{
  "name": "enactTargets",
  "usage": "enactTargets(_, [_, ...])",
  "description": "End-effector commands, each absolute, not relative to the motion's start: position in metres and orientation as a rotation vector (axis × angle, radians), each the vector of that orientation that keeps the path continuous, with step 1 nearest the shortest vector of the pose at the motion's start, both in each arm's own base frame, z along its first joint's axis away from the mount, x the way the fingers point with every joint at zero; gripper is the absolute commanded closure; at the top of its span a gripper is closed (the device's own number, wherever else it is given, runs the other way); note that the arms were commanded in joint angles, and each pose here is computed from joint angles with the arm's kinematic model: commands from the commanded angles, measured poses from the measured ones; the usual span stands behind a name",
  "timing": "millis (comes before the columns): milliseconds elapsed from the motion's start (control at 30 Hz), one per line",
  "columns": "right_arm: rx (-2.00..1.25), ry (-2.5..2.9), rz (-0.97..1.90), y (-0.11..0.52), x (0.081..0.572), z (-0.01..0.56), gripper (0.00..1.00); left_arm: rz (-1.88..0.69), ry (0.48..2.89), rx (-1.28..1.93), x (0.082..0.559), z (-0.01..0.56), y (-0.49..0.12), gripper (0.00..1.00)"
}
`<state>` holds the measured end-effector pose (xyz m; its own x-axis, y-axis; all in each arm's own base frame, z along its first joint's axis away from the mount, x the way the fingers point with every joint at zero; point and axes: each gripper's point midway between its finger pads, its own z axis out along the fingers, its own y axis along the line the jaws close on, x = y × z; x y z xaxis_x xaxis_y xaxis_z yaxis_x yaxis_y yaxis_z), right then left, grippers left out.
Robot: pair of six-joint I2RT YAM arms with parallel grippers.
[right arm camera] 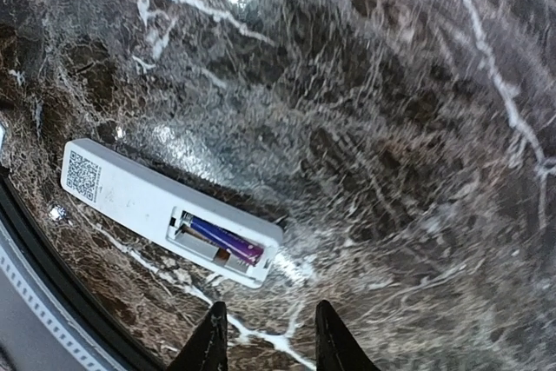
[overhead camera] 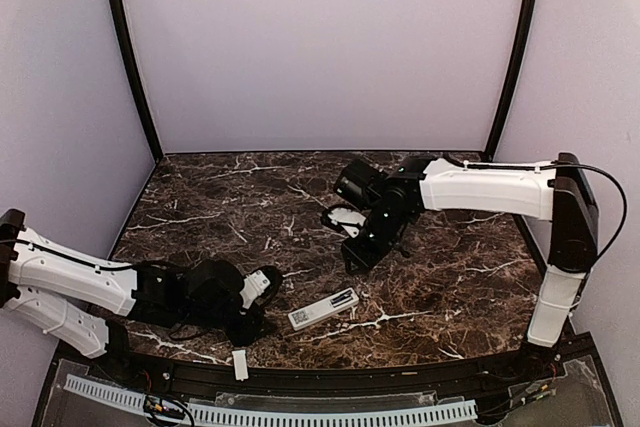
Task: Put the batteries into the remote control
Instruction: Load the battery into the battery compartment.
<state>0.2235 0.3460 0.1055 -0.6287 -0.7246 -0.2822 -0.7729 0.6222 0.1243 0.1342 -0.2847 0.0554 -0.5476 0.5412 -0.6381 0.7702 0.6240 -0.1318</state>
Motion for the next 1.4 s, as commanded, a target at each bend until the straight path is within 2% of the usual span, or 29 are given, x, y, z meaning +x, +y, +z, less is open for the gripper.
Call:
enactTargets(0, [-1.024, 2.805, 0.504, 0.354, 0.208, 0.090, 0.69, -0.494, 2.287, 1.122, 0.132, 0.049, -0.293, 0.57])
enactTargets(467, [-0.934, 2.929, 0.518, 0.343, 0.205, 0.056, 0.73, -0.421, 2.308, 1.150, 0.138, 0.032, -0.295, 0.63])
enactTargets(767, [-0.918, 2.945, 0.546, 0.341, 0.205, 0.049, 0.80, -0.400, 2.306, 1.169, 0.140, 0.027, -0.298, 0.65])
enactTargets(900, [-0.929, 2.949, 0.562, 0.342, 0.204, 0.048, 0.80, -0.410, 2.297, 1.208, 0.139, 0.025, -0.305, 0.68])
enactTargets(1033, [-0.933, 2.949, 0.581, 0.344, 0.203, 0.047, 0.81, -0.438, 2.297, 1.218, 0.137, 0.023, -0.309, 0.76])
enactTargets(1367, [-0.935, 2.953, 0.584, 0.345, 0.203, 0.043, 0.84, -0.452, 2.281, 1.220, 0.139, 0.023, -0.317, 0.80])
